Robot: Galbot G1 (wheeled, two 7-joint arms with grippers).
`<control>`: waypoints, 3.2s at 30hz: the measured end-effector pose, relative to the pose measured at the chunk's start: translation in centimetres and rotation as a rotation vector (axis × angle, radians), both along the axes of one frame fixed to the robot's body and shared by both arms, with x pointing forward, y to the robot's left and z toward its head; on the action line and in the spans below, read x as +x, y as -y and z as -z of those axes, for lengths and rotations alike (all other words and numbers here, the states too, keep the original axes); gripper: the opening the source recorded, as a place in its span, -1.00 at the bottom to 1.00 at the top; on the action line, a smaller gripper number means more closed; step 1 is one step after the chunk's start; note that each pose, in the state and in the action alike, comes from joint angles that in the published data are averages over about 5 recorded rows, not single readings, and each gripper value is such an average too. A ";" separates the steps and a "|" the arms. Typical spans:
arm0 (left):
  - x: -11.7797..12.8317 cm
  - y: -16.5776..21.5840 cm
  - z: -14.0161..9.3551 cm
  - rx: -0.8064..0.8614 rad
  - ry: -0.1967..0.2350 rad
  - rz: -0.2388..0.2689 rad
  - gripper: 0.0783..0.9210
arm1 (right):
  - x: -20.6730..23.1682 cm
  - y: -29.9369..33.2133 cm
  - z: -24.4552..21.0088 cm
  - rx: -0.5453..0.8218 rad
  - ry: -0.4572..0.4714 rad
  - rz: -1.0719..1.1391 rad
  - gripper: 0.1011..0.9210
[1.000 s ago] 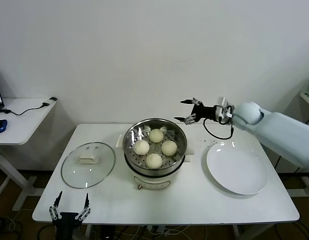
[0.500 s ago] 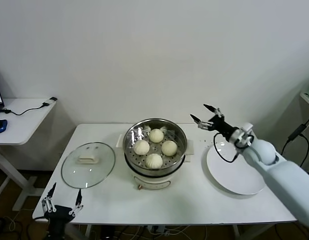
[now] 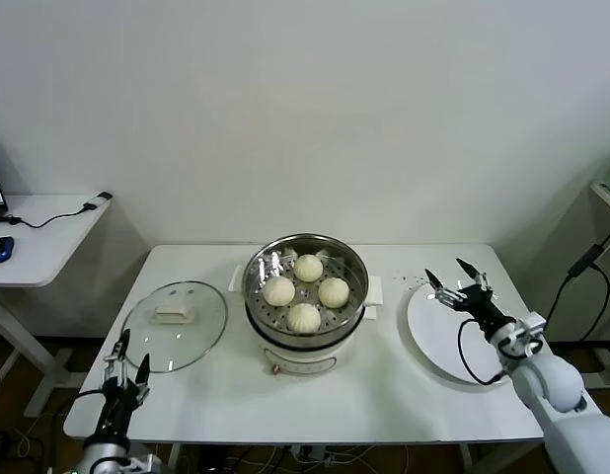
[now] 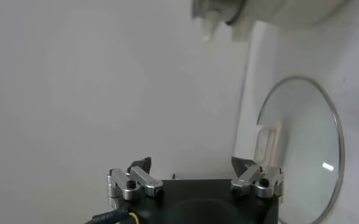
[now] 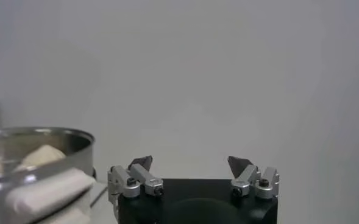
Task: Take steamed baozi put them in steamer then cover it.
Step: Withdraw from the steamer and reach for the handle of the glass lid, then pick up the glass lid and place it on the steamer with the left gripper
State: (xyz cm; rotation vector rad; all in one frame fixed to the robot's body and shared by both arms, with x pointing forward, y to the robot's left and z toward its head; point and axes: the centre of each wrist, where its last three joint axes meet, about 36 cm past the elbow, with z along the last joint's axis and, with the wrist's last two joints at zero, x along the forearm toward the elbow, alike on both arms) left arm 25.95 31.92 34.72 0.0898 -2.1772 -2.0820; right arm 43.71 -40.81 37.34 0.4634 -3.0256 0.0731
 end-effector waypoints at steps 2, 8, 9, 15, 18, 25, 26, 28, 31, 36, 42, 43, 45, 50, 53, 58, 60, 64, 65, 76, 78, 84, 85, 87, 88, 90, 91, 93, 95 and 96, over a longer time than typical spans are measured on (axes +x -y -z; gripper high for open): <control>0.9 -0.2 0.9 0.045 -0.001 0.010 0.77 | -0.9 0.3 0.7 -0.006 -0.018 0.021 0.76; 4.1 -1.1 3.3 0.132 -0.007 0.037 0.77 | -2.9 1.0 2.3 -0.033 -0.058 0.065 0.76; 4.6 -1.2 3.7 0.141 -0.009 0.040 0.77 | -3.1 1.1 2.5 -0.038 -0.064 0.071 0.76; 7.7 -2.0 5.5 0.176 -0.024 0.054 0.77 | -4.0 1.6 3.3 -0.070 -0.094 0.097 0.76; 9.3 -2.4 6.3 0.184 -0.032 0.060 0.77 | -4.2 1.7 3.6 -0.082 -0.104 0.105 0.76; 12.5 -3.4 7.5 0.190 -0.048 0.060 0.77 | -4.7 1.6 4.3 -0.099 -0.120 0.115 0.76; 12.8 -3.5 7.7 0.190 -0.049 0.059 0.77 | -4.8 1.6 4.4 -0.101 -0.122 0.116 0.76; 13.5 -3.8 7.9 0.190 -0.052 0.056 0.77 | -4.9 1.6 4.6 -0.104 -0.127 0.117 0.76; 14.5 -4.1 8.2 0.193 -0.058 0.055 0.77 | -5.0 1.6 4.8 -0.109 -0.131 0.119 0.76; 15.9 -4.2 8.7 0.189 -0.068 0.054 0.77 | -5.0 1.6 4.8 -0.115 -0.133 0.120 0.76; 17.3 -4.2 9.1 0.184 -0.074 0.053 0.77 | -5.2 1.8 5.0 -0.123 -0.139 0.125 0.76; 17.5 -4.2 9.1 0.183 -0.073 0.052 0.77 | -5.2 1.8 5.1 -0.124 -0.140 0.126 0.76; 18.1 -4.2 9.0 0.182 -0.070 0.050 0.77 | -5.4 1.9 5.2 -0.127 -0.143 0.127 0.76; 19.2 -3.8 9.0 0.176 -0.063 0.047 0.77 | -5.5 1.9 5.3 -0.133 -0.145 0.128 0.76; 19.8 -3.6 9.0 0.167 -0.061 0.047 0.76 | -5.6 2.0 5.4 -0.135 -0.145 0.131 0.76; 20.2 -3.6 9.3 0.155 -0.069 0.050 0.61 | -5.8 2.1 5.7 -0.139 -0.147 0.134 0.76; 20.2 -3.7 9.4 0.151 -0.075 0.049 0.48 | -5.8 2.1 5.8 -0.141 -0.148 0.135 0.76; 20.3 -3.8 9.6 0.144 -0.082 0.049 0.21 | -5.8 2.1 5.9 -0.145 -0.148 0.136 0.76; 20.3 -3.9 9.6 0.142 -0.083 0.049 0.13 | -5.8 2.1 5.9 -0.146 -0.148 0.136 0.76; 20.2 -4.9 9.0 0.130 -0.078 0.045 -0.61 | -5.8 2.0 6.2 -0.151 -0.142 0.134 0.76; 20.0 -5.2 8.8 0.128 -0.076 0.041 -0.74 | -5.8 2.0 6.2 -0.153 -0.140 0.134 0.76; 19.0 -6.3 7.0 0.128 -0.045 0.018 -0.81 | -5.6 2.3 6.1 -0.157 -0.133 0.137 0.76; 18.7 -6.6 6.5 0.129 -0.037 0.013 -0.81 | -5.6 2.4 6.1 -0.157 -0.132 0.137 0.76; 18.1 -7.0 5.4 0.133 -0.018 0.000 -0.81 | -5.5 2.6 6.0 -0.159 -0.130 0.139 0.76; 17.8 -7.2 4.8 0.135 -0.007 -0.006 -0.81 | -5.5 2.7 6.0 -0.160 -0.129 0.140 0.76; 17.0 -7.5 3.4 0.140 0.017 -0.020 -0.81 | -5.4 2.8 6.0 -0.160 -0.127 0.141 0.76; 16.5 -7.6 2.7 0.143 0.030 -0.027 -0.81 | -5.4 2.9 6.0 -0.161 -0.126 0.141 0.76; 15.6 -7.6 1.1 0.150 0.057 -0.041 -0.81 | -5.3 3.0 6.0 -0.161 -0.125 0.142 0.76; 14.7 -7.3 -0.5 0.158 0.083 -0.050 -0.81 | -5.2 3.2 6.1 -0.161 -0.124 0.143 0.76; 14.3 -7.1 -1.2 0.162 0.096 -0.054 -0.81 | -5.2 3.2 6.1 -0.162 -0.124 0.143 0.76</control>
